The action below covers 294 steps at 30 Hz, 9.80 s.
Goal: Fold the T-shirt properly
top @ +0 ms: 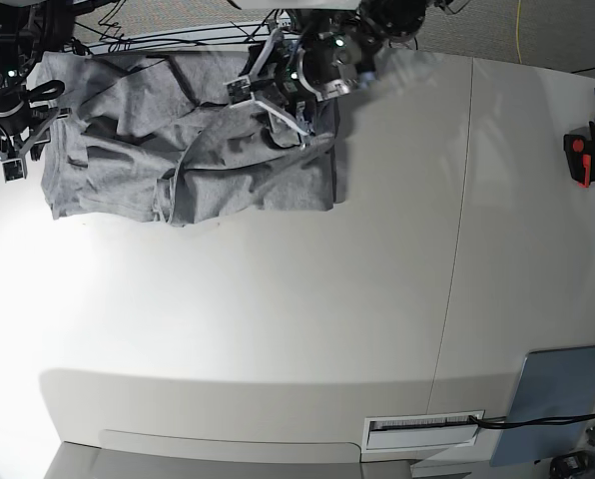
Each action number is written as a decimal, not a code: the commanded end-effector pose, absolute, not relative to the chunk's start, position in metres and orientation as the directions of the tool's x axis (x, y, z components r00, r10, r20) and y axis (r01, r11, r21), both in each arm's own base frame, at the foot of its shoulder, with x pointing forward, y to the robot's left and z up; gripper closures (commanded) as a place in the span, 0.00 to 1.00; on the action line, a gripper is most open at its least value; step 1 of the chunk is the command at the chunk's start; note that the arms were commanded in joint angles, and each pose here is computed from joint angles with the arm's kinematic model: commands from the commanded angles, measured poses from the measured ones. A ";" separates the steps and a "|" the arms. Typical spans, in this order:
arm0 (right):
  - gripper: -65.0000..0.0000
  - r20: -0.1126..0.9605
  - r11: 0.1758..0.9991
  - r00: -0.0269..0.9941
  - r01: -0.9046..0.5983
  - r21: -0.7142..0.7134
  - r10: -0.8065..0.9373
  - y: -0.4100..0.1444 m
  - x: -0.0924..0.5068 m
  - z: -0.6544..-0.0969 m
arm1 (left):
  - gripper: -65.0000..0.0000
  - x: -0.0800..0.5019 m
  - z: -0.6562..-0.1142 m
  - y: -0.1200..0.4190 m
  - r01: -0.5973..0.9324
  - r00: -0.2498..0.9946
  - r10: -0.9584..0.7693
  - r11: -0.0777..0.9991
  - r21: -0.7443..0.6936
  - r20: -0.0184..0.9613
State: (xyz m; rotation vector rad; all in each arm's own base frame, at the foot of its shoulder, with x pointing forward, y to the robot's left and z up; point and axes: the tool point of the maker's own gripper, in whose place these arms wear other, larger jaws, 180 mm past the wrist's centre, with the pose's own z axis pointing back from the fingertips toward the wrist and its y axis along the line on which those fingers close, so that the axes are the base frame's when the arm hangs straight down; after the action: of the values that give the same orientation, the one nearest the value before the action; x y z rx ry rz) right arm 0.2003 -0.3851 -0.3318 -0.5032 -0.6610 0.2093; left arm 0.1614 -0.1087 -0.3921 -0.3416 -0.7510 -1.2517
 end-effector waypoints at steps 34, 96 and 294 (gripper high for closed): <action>0.60 0.543 0.844 0.758 -0.019 -0.536 0.362 -0.390 0.208 -0.319 | 0.73 0.148 -0.365 -0.147 0.961 0.048 -0.655 0.237 0.144 0.754; 0.60 0.525 0.844 0.775 -0.019 -0.536 0.351 -0.392 0.204 -0.321 | 1.00 0.146 -0.291 -0.193 0.917 0.285 -0.312 0.364 -0.163 0.906; 1.00 0.616 0.961 0.749 0.103 0.255 -0.243 -0.346 0.216 -0.365 | 0.42 0.269 -0.342 0.010 0.695 0.466 -0.297 0.706 -0.137 0.833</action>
State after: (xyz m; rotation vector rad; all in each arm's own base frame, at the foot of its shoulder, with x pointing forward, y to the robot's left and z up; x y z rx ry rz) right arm 0.2023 -0.3391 -0.3841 0.2225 -0.6280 -0.2132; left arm 0.2637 0.0119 -0.3540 -0.4931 -0.8481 -0.6387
